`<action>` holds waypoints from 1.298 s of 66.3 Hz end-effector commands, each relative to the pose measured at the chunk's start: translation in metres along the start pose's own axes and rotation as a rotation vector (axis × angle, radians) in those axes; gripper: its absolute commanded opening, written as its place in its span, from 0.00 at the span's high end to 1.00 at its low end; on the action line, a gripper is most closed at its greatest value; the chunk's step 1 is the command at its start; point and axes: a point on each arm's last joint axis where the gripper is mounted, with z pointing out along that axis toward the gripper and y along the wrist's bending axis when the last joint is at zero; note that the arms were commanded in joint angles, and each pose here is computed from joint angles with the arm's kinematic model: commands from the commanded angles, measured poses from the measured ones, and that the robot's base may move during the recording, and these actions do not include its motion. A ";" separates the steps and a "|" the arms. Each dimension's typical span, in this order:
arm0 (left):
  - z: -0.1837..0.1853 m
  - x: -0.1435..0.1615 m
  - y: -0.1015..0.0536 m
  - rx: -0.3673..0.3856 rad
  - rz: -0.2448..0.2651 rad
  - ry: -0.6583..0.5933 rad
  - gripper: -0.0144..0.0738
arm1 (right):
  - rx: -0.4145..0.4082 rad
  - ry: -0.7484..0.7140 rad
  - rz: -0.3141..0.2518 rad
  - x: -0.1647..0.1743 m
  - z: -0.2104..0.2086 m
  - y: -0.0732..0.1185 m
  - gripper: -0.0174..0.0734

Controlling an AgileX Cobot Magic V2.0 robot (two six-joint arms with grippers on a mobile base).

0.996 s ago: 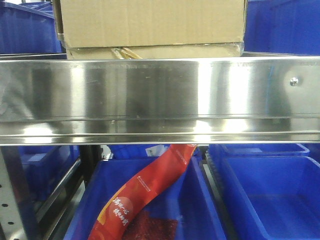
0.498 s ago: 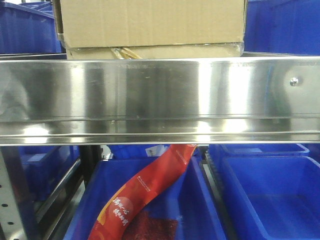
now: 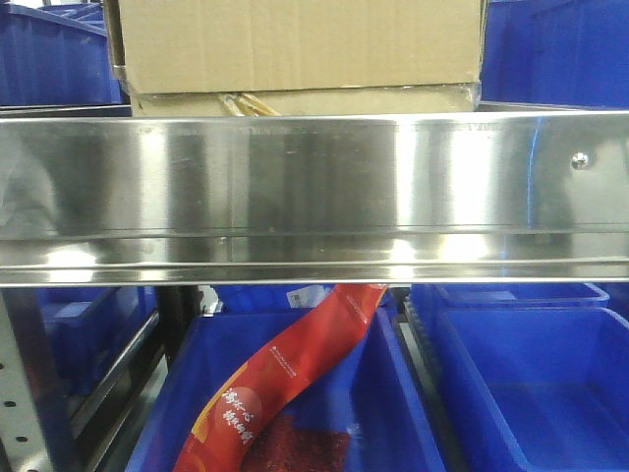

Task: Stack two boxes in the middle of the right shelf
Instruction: 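Open both grippers and pull them back from the boxes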

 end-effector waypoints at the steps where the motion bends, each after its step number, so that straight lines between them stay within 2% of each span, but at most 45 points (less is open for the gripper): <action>1: -0.001 -0.001 0.000 0.004 -0.006 -0.019 0.96 | 0.025 -0.089 -0.006 0.006 0.004 0.001 0.99; 6: -0.001 -0.001 0.000 0.004 -0.006 -0.019 0.96 | 0.070 -0.134 0.005 0.019 0.009 -0.001 0.99; 11: -0.001 -0.001 0.000 0.004 -0.006 -0.019 0.96 | 0.105 -0.125 0.042 0.036 0.013 -0.003 0.99; 14: -0.001 -0.001 0.000 0.004 -0.006 -0.019 0.96 | 0.122 -0.155 0.043 0.035 0.013 -0.004 0.99; 17: -0.001 -0.001 0.000 0.004 -0.006 -0.019 0.96 | 0.115 -0.107 0.048 0.039 0.014 -0.003 0.99; 30: -0.001 -0.001 0.000 0.004 -0.006 -0.019 0.96 | 0.146 -0.116 0.061 0.039 0.013 -0.005 0.99; 36: -0.001 -0.001 0.000 0.004 -0.006 -0.019 0.96 | 0.147 -0.116 0.093 0.039 0.013 -0.005 0.99; 43: -0.001 -0.001 0.000 0.004 -0.006 -0.019 0.96 | 0.147 -0.108 0.079 0.040 0.013 -0.005 0.99; 86: -0.001 -0.001 0.000 0.004 -0.006 -0.019 0.96 | 0.145 -0.086 0.080 0.041 0.014 -0.005 0.99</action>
